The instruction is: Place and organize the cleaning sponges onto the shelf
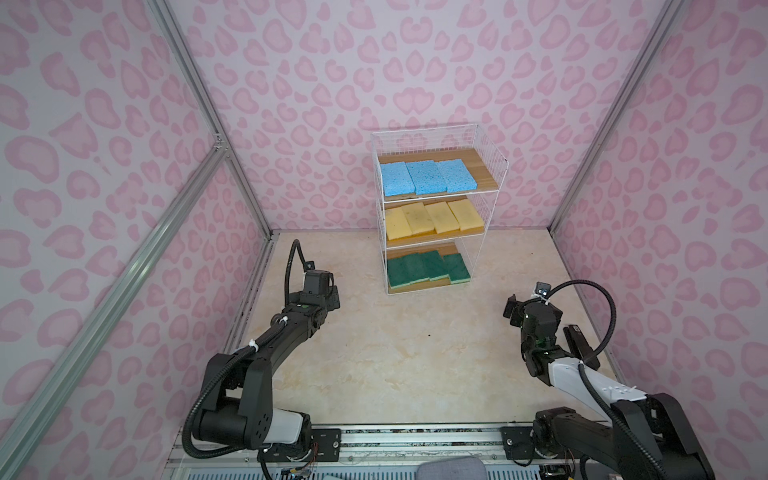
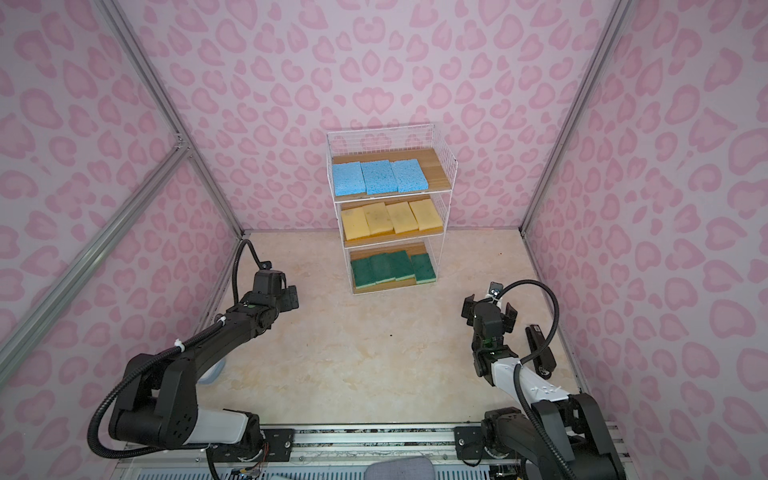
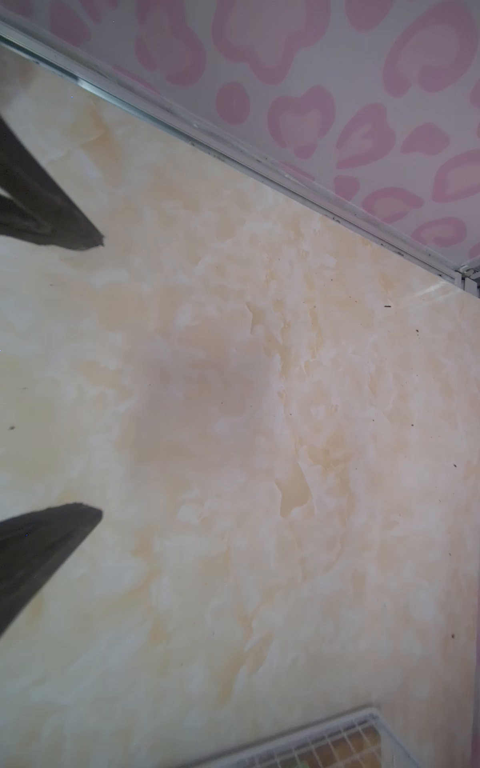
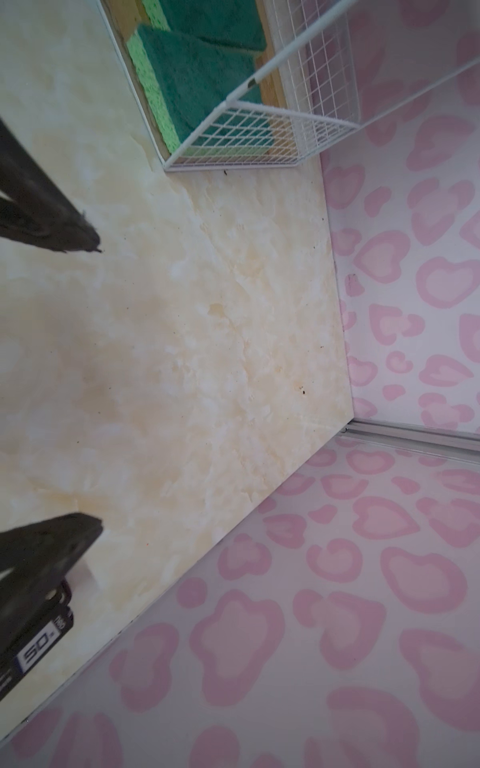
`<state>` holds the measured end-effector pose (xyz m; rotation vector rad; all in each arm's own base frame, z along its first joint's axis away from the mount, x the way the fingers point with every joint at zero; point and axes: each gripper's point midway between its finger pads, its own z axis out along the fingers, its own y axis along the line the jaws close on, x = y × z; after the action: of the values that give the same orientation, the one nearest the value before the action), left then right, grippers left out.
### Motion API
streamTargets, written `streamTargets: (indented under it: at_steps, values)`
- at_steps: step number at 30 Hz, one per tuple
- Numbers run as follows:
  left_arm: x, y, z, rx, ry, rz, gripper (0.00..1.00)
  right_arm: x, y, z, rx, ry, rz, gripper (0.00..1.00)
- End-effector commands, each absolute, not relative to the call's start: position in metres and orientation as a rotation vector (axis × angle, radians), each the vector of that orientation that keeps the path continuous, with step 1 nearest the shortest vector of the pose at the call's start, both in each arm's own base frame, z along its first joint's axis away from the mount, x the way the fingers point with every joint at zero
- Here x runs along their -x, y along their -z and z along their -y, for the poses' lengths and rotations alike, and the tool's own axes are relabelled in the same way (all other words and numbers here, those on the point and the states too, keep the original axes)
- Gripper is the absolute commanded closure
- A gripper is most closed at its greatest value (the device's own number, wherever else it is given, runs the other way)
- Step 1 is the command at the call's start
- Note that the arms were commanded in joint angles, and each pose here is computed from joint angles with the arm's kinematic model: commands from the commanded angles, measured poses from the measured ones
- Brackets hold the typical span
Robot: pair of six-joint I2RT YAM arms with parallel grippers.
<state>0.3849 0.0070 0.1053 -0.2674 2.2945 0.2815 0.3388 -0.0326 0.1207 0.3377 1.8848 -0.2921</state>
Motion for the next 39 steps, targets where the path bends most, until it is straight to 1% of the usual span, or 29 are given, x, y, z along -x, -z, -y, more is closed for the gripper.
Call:
streamTargets:
  at_steps: [1, 2, 4, 7, 10, 13, 17, 25, 28, 31, 34, 37, 38, 39]
  values:
    - [-0.412, -0.121, -0.009, 0.230, -0.234, -2.155, 0.04, -0.343, -0.134, 0.043, -0.363, 0.336, -1.755, 0.01]
    - [-0.417, -0.125, -0.010, 0.230, -0.202, -2.108, 0.04, -0.344, -0.133, 0.046, -0.380, 0.341, -1.739, 0.01]
    - [-0.419, -0.116, -0.011, 0.214, -0.158, -2.123, 0.04, -0.346, -0.135, 0.049, -0.366, 0.376, -1.737, 0.01]
    - [-0.418, -0.101, -0.021, 0.213, -0.167, -2.111, 0.04, -0.345, -0.134, 0.056, -0.377, 0.383, -1.708, 0.01]
    - [-0.415, -0.109, -0.036, 0.243, -0.163, -2.042, 0.04, -0.341, -0.128, 0.061, -0.397, 0.352, -1.658, 0.01]
    - [-0.407, -0.121, -0.047, 0.280, -0.138, -1.947, 0.04, -0.344, -0.129, 0.054, -0.354, 0.342, -1.637, 0.01]
    - [-0.400, -0.120, -0.042, 0.249, -0.111, -1.901, 0.04, -0.351, -0.115, 0.046, -0.301, 0.320, -1.702, 0.01]
    - [-0.376, -0.125, -0.041, 0.251, -0.116, -1.773, 0.04, -0.345, -0.121, 0.035, -0.232, 0.273, -1.651, 0.01]
    - [-0.373, -0.127, -0.035, 0.230, -0.148, -1.759, 0.00, -0.341, -0.124, 0.028, -0.189, 0.252, -1.615, 0.01]
    - [-0.366, -0.127, -0.036, 0.244, -0.177, -1.724, 0.05, -0.345, -0.122, 0.014, -0.105, 0.257, -1.629, 0.01]
    - [-0.380, -0.120, -0.031, 0.212, -0.175, -1.780, 0.13, -0.351, -0.120, 0.009, -0.091, 0.300, -1.656, 0.00]
    - [-0.377, -0.121, -0.037, 0.250, -0.188, -1.762, 0.14, -0.353, -0.118, 0.012, -0.104, 0.308, -1.680, 0.00]
    - [-0.375, -0.121, -0.039, 0.260, -0.192, -1.762, 0.13, -0.355, -0.117, 0.015, -0.120, 0.315, -1.691, 0.00]
    - [-0.376, -0.122, -0.039, 0.261, -0.199, -1.760, 0.02, -0.359, -0.117, 0.020, -0.156, 0.325, -1.700, 0.00]
